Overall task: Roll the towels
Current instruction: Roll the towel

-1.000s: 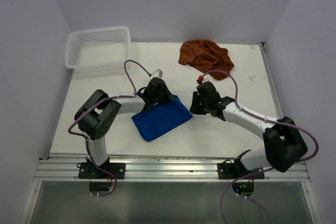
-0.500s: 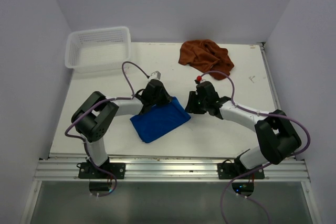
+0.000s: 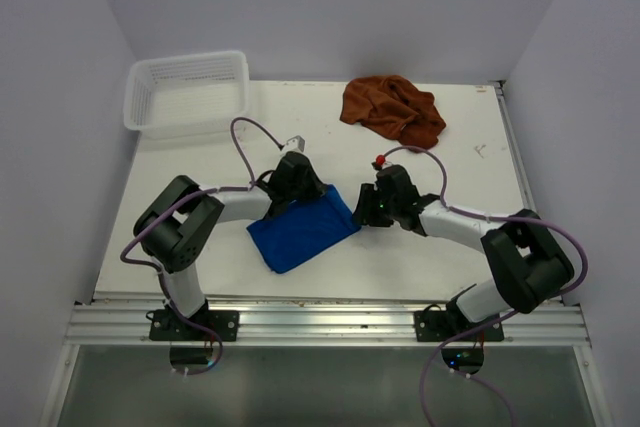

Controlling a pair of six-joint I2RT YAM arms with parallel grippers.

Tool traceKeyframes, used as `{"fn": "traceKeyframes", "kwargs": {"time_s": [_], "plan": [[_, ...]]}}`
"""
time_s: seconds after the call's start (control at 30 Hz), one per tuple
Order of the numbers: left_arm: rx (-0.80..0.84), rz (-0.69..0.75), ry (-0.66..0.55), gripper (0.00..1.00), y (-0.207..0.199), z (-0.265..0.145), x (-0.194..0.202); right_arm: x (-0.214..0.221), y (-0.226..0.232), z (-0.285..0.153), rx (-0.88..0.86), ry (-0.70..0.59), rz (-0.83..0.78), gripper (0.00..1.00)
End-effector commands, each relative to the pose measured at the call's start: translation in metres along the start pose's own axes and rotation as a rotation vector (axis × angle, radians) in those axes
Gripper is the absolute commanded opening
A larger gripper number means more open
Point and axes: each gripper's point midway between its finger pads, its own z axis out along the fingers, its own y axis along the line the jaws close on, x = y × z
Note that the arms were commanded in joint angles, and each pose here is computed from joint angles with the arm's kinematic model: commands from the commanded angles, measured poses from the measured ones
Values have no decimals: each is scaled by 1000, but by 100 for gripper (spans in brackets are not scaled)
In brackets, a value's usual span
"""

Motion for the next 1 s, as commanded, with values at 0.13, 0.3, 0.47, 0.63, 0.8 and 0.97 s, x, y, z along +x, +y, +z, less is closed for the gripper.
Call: {"fn": "traceKeyframes", "kwargs": {"time_s": [0.13, 0.3, 0.47, 0.63, 0.8, 0.97], "plan": [[-16, 19, -52, 0, 3, -9, -9, 5, 6, 4, -58, 1, 4, 44], [-32, 22, -66, 0, 7, -12, -10, 8, 7, 9, -77, 16, 4, 45], [-49, 31, -60, 0, 13, -12, -8, 15, 8, 16, -93, 38, -5, 45], [-64, 33, -56, 0, 18, -11, -5, 22, 5, 20, -99, 57, -13, 39], [-100, 32, -56, 0, 27, -12, -4, 28, -1, 23, -87, 71, -19, 23], [-127, 31, -73, 18, 32, -17, -14, 37, -8, 24, -77, 86, -24, 9]]}}
